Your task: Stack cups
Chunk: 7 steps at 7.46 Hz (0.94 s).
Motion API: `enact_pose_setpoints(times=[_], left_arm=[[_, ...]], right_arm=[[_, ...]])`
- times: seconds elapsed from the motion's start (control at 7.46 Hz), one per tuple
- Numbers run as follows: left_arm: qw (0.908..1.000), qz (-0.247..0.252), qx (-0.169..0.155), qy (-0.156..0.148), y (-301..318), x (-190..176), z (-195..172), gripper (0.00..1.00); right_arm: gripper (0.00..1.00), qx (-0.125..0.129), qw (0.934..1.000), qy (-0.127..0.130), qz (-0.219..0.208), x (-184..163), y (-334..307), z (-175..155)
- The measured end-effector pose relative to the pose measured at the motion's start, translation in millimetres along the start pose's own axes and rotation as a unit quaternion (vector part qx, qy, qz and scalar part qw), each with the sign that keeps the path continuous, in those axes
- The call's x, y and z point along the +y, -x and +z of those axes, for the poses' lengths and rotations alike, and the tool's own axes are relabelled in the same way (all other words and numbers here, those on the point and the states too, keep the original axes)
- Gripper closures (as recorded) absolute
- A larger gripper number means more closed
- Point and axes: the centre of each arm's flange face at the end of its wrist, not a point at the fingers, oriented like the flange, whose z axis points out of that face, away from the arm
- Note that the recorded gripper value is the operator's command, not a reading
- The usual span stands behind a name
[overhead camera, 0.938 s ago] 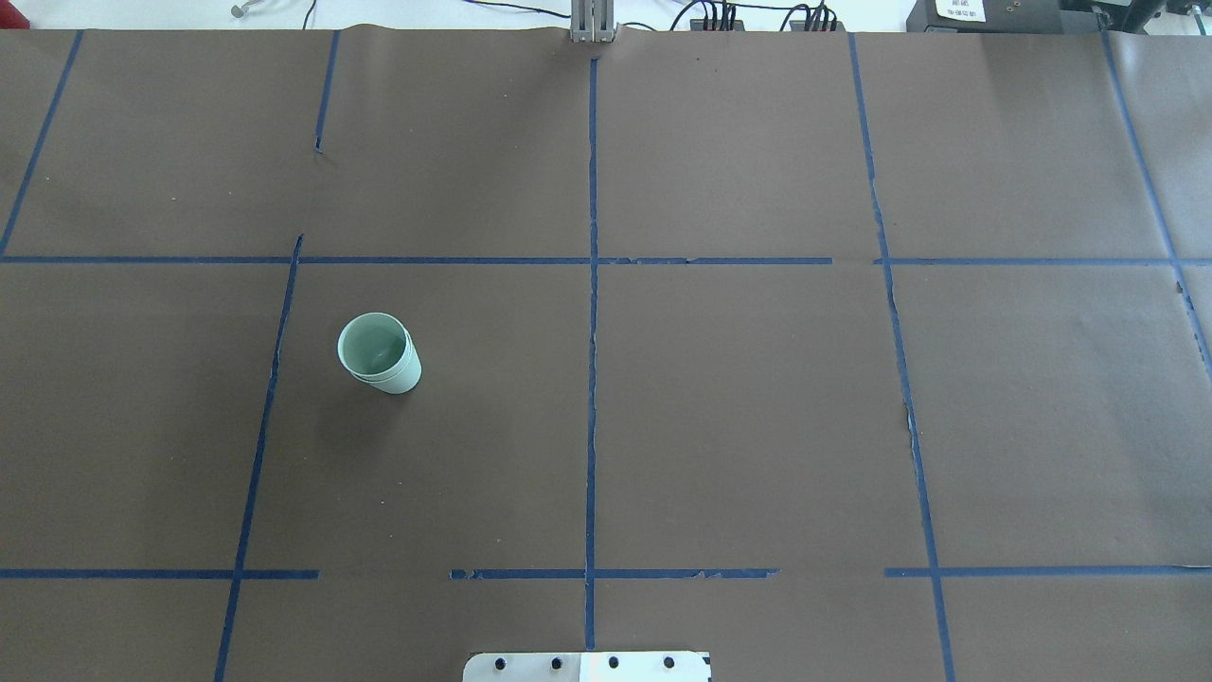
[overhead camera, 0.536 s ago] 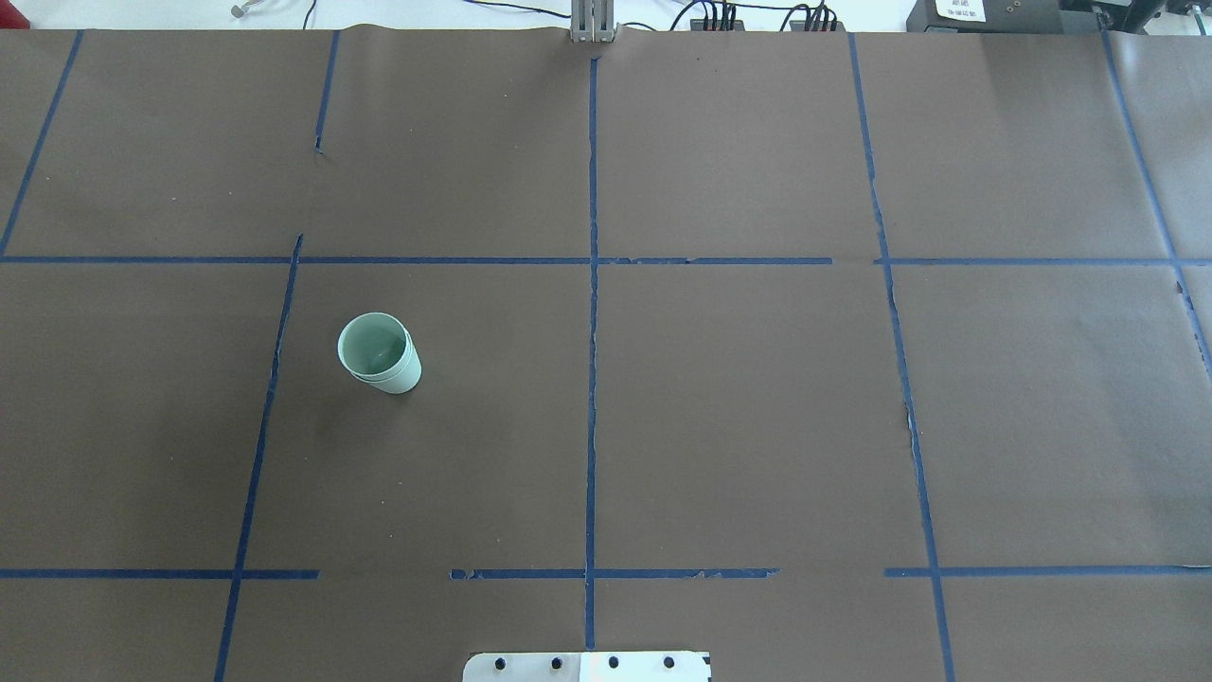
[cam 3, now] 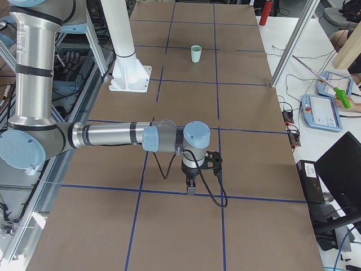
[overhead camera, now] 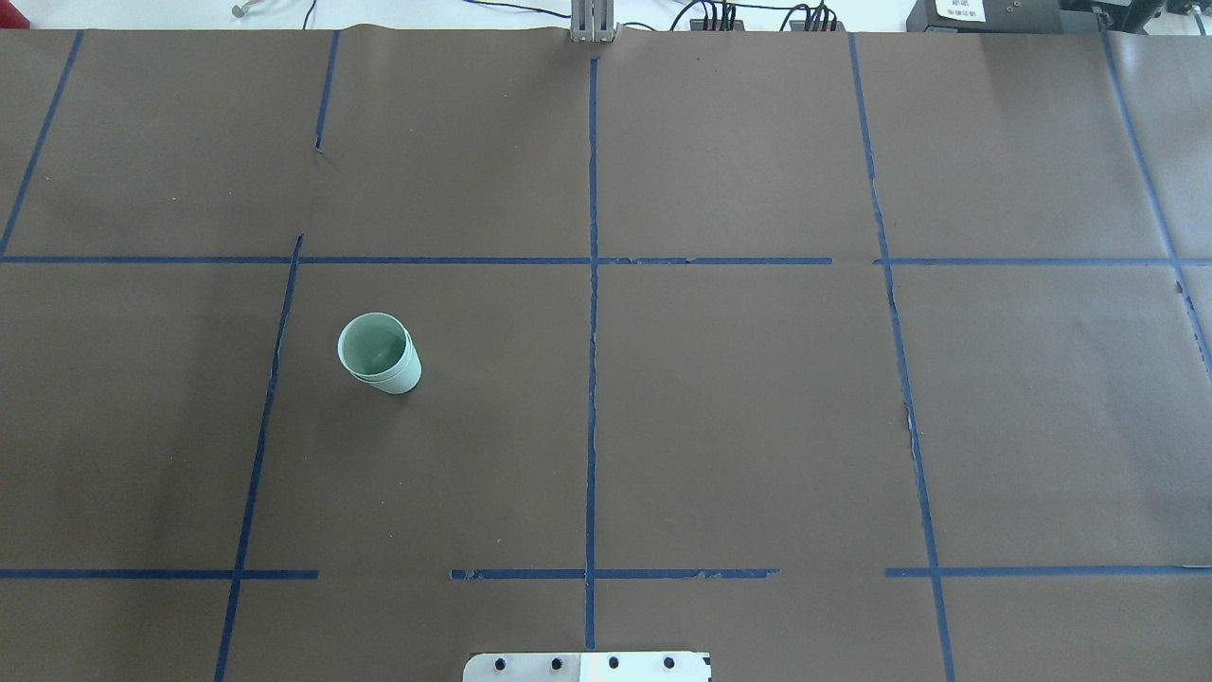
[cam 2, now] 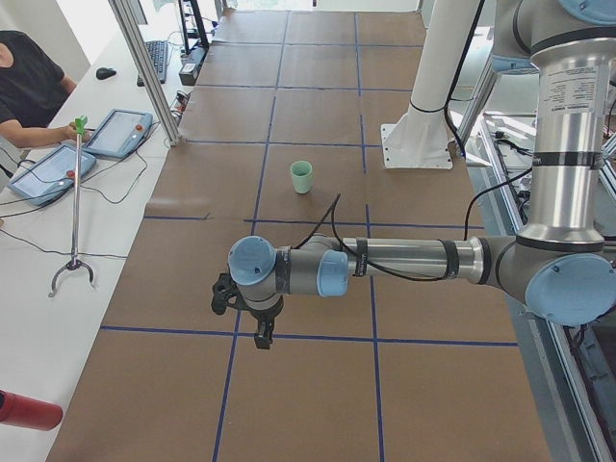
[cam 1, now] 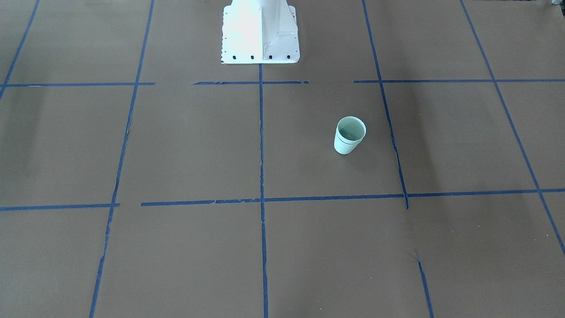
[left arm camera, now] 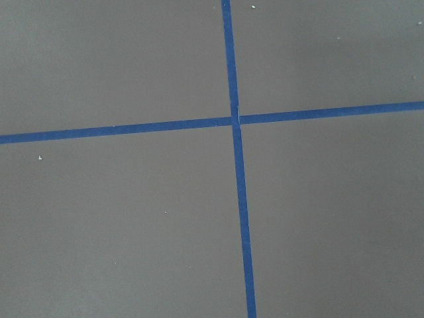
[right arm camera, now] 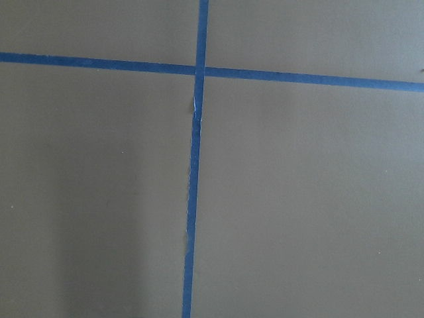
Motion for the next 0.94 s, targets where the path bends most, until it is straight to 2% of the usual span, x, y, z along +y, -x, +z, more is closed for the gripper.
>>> enact_pose_setpoints(times=[0.94], left_arm=[[1.0000, -0.005, 0.000, -0.003, 0.9, -1.2, -0.9, 0.00]], right_arm=[[0.00, 0.000, 1.0000, 0.000, -0.001, -0.1, 0.1, -0.1]])
